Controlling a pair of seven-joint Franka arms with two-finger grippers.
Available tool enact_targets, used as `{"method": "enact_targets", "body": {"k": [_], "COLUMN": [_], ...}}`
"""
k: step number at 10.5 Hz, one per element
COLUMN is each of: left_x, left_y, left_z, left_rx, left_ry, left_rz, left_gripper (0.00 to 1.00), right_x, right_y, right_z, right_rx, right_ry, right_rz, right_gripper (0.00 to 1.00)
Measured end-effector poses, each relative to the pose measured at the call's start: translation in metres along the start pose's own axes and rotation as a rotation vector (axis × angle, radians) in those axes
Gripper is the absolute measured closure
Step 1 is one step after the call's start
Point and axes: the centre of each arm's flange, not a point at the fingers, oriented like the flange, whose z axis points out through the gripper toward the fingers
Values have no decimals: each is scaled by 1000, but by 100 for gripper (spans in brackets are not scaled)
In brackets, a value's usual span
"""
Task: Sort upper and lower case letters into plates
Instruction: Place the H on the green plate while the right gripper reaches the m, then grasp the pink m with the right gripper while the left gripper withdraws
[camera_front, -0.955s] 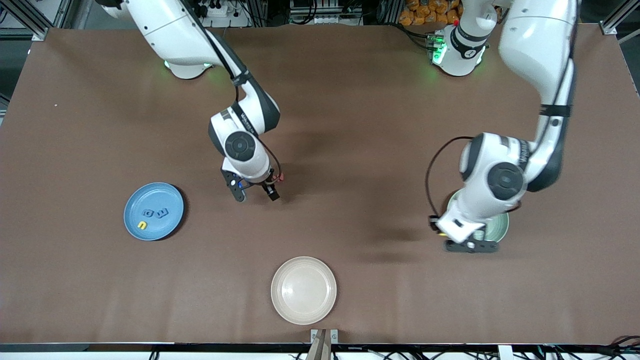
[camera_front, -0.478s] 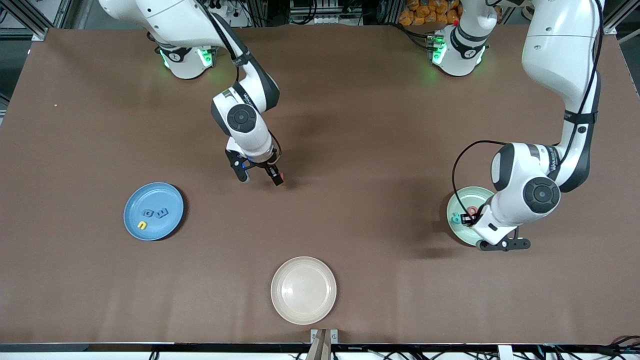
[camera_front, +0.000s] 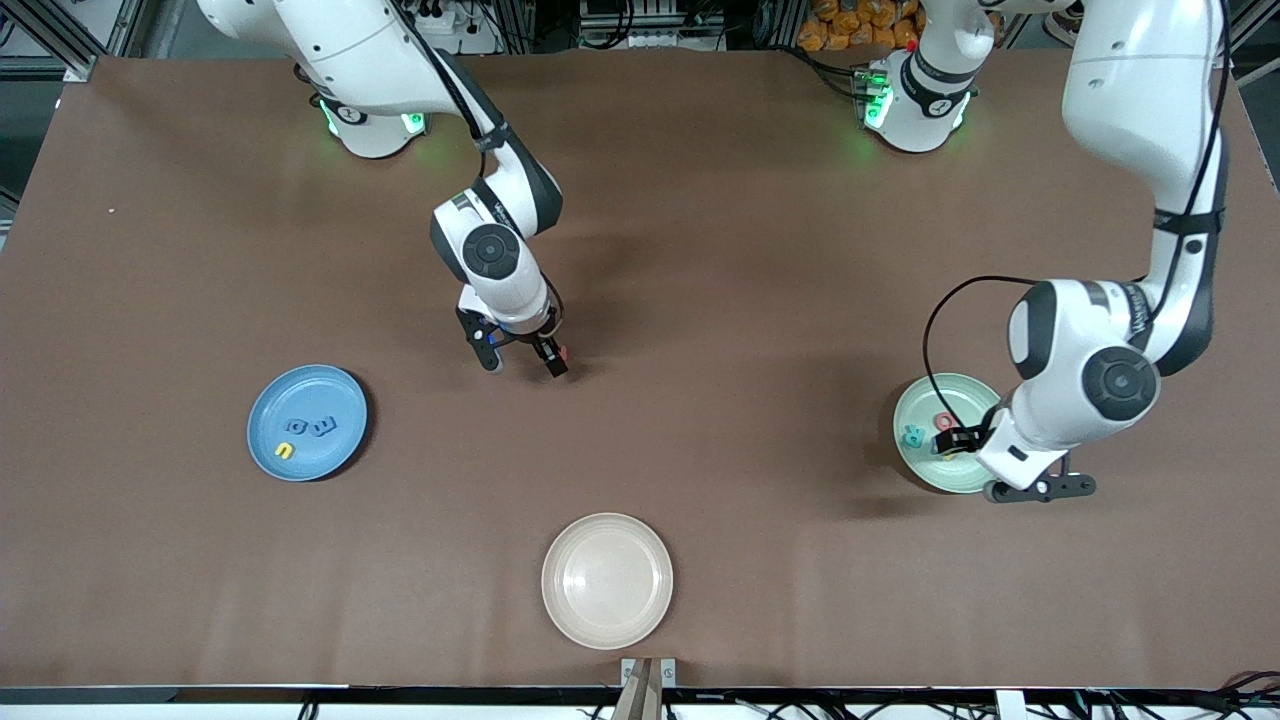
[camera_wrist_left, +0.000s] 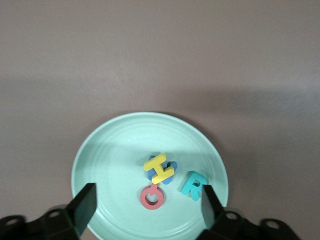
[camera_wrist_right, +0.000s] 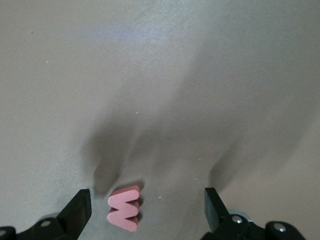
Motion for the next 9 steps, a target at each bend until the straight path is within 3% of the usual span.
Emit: {"method": "enact_targets", "body": {"k": [6, 9], "left_x": [-39, -65], "left_y": [-10, -33], "left_z": [-192, -259], "left_rx": [-34, -47], "left_ry": [62, 94], "left_rz": [0, -25], "left_gripper": [0, 0], "right_x": [-1, -4], "right_y": [-7, -8], "right_z": [5, 3], "right_rx": [4, 8], "right_ry": [8, 8], "right_rz": [-14, -19], "right_gripper": [0, 0]}}
